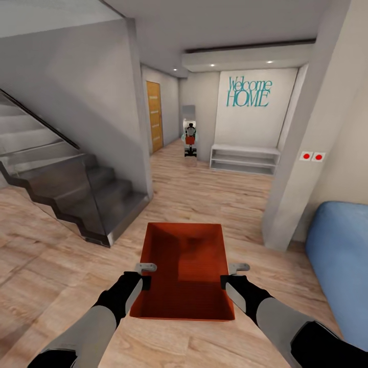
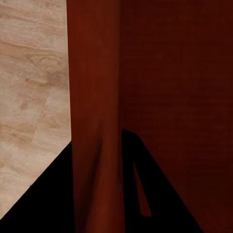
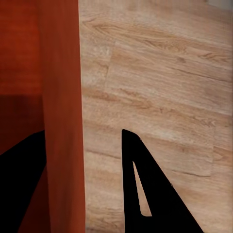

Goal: Move the two storage containers from the living room to the garage. In the garage, place one container on the floor and stack the other container on top of it (either order is fine).

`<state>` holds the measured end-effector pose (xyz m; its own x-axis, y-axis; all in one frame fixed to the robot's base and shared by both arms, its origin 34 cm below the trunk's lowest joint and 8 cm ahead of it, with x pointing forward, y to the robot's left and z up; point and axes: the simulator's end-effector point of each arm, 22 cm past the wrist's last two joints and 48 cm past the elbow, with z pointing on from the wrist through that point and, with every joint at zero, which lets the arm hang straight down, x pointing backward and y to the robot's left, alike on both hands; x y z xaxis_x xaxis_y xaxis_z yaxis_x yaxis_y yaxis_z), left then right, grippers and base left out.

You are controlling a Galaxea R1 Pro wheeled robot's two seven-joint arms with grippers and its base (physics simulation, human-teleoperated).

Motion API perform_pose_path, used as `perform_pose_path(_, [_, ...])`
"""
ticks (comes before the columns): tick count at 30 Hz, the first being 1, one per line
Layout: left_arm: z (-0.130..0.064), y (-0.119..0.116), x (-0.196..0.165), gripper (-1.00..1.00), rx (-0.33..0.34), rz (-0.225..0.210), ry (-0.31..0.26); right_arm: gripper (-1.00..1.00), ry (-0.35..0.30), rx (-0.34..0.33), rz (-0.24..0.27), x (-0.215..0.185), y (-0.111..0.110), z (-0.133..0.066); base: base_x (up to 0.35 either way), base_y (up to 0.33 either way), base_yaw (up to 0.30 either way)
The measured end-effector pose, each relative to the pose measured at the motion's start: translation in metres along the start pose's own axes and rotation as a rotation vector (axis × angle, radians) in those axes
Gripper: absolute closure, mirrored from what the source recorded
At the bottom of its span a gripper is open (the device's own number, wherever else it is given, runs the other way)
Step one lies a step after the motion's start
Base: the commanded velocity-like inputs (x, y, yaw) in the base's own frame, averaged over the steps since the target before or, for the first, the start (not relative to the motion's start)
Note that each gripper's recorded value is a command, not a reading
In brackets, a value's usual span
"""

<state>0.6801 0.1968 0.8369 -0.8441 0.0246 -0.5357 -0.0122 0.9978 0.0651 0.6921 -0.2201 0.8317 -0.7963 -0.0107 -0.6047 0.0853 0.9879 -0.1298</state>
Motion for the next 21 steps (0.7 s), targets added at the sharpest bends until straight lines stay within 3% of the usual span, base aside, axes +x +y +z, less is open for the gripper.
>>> perform_pose_path(21, [0.0012, -0.0019, 0.0057, 1.00, 0.000, 0.007, 0.013, 1.00, 0.016, 0.001, 0.003, 0.0077, -0.0015, 0.0016, 0.320, 0.000, 0.000])
